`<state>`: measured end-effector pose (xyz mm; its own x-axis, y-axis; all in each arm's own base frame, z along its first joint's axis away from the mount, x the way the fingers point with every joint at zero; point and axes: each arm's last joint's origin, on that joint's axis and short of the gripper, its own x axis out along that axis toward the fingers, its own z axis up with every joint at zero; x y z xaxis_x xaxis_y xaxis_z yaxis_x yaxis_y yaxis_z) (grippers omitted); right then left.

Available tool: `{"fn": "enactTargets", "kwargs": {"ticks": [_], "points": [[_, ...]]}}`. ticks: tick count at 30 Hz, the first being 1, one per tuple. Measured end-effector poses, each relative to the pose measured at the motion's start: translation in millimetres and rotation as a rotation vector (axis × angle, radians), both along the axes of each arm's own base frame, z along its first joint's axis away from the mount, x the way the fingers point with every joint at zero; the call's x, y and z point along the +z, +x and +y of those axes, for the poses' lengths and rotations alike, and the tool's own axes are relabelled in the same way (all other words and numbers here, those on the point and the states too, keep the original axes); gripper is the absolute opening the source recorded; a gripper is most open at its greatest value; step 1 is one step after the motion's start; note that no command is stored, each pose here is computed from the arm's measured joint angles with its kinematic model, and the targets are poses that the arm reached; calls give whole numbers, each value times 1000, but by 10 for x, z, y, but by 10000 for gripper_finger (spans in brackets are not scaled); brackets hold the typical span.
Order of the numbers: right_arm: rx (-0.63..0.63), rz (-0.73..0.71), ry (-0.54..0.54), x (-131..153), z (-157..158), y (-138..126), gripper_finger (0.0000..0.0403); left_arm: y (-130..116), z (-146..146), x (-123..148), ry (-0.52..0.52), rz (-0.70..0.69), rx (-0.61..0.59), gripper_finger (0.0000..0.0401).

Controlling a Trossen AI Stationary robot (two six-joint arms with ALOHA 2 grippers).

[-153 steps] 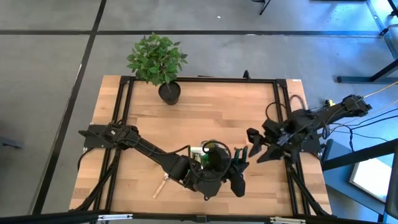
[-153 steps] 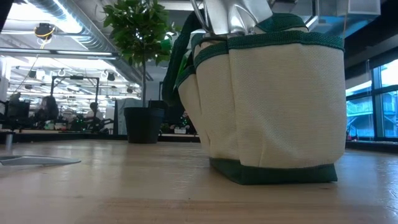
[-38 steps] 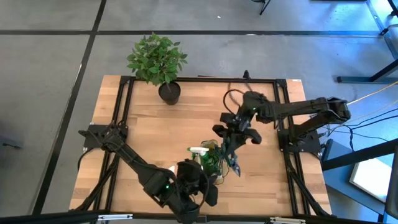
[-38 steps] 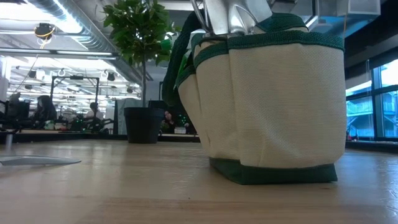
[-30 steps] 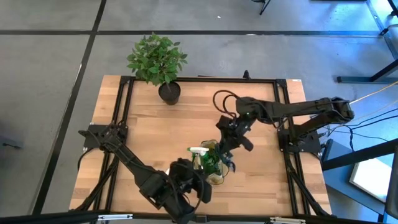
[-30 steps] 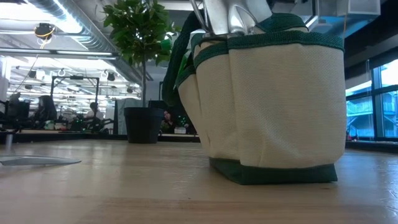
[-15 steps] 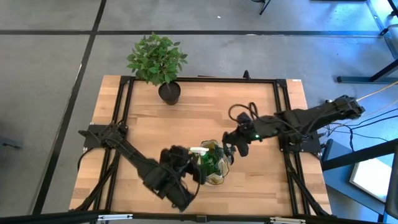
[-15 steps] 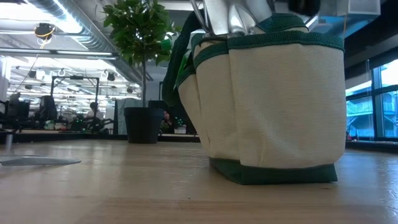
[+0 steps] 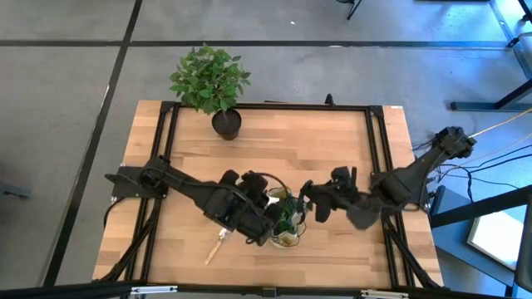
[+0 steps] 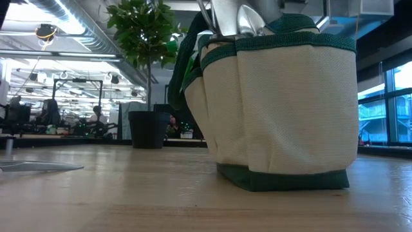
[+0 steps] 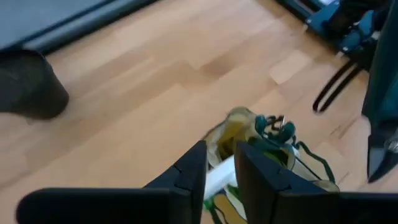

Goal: Pick & Place Garden tools in Gardening bag
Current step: Put the green shear scissors into the brown gardening bag

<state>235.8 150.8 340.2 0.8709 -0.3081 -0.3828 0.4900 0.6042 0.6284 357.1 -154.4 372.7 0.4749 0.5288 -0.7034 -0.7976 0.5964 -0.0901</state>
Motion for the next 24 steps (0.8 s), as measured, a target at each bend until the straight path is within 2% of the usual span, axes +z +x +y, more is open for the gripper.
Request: {"fn": "enactTargets", "kwargs": {"ticks": [6, 12, 18, 24], "points": [[-34, 105, -61, 110, 296, 226, 62, -143, 116, 231, 30, -39, -21, 37], [-72, 262, -106, 236, 532, 400, 62, -206, 266, 367, 60, -70, 0, 28], [-149, 454, -119, 80, 670, 459, 62, -175, 357, 369, 60, -58, 14, 28], [-258, 467, -91, -115, 743, 526, 62, -189, 403, 398, 115, -8, -46, 28]]}}
